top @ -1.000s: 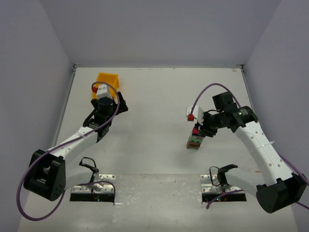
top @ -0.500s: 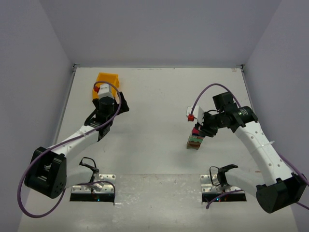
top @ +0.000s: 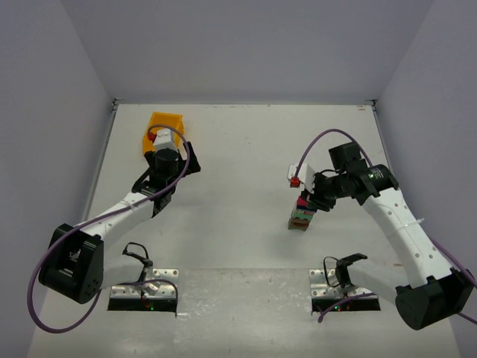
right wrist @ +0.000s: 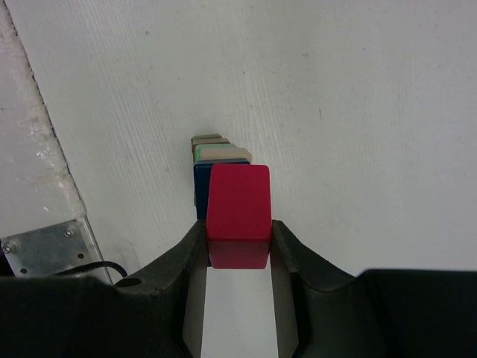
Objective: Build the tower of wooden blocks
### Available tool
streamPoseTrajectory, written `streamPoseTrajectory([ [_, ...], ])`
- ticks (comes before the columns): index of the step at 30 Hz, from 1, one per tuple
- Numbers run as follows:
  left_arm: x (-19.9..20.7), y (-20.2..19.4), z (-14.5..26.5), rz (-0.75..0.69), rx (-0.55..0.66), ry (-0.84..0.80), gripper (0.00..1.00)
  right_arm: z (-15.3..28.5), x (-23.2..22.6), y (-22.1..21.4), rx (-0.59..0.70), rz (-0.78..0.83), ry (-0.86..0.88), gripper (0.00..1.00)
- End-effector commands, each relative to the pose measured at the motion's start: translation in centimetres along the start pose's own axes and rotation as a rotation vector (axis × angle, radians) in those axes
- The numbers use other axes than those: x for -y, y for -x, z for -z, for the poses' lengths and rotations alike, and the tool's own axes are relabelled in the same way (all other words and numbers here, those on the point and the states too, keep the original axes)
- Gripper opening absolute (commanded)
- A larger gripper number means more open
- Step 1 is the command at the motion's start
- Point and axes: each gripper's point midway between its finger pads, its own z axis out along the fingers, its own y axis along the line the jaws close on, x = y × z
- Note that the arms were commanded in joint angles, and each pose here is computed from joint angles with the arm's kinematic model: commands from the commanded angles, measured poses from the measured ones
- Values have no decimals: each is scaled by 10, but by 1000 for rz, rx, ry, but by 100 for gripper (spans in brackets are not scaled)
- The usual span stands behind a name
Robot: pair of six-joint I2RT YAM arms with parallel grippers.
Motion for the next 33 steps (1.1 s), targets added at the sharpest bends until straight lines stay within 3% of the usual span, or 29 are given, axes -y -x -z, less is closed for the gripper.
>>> streamPoseTrajectory([
  [1, 15, 27, -1, 14, 74, -27, 100, 3, 5, 7, 36, 26, -25, 26],
  [33, 20, 22, -7, -19, 60, -10, 100, 1, -2, 6, 49, 43, 12, 29],
])
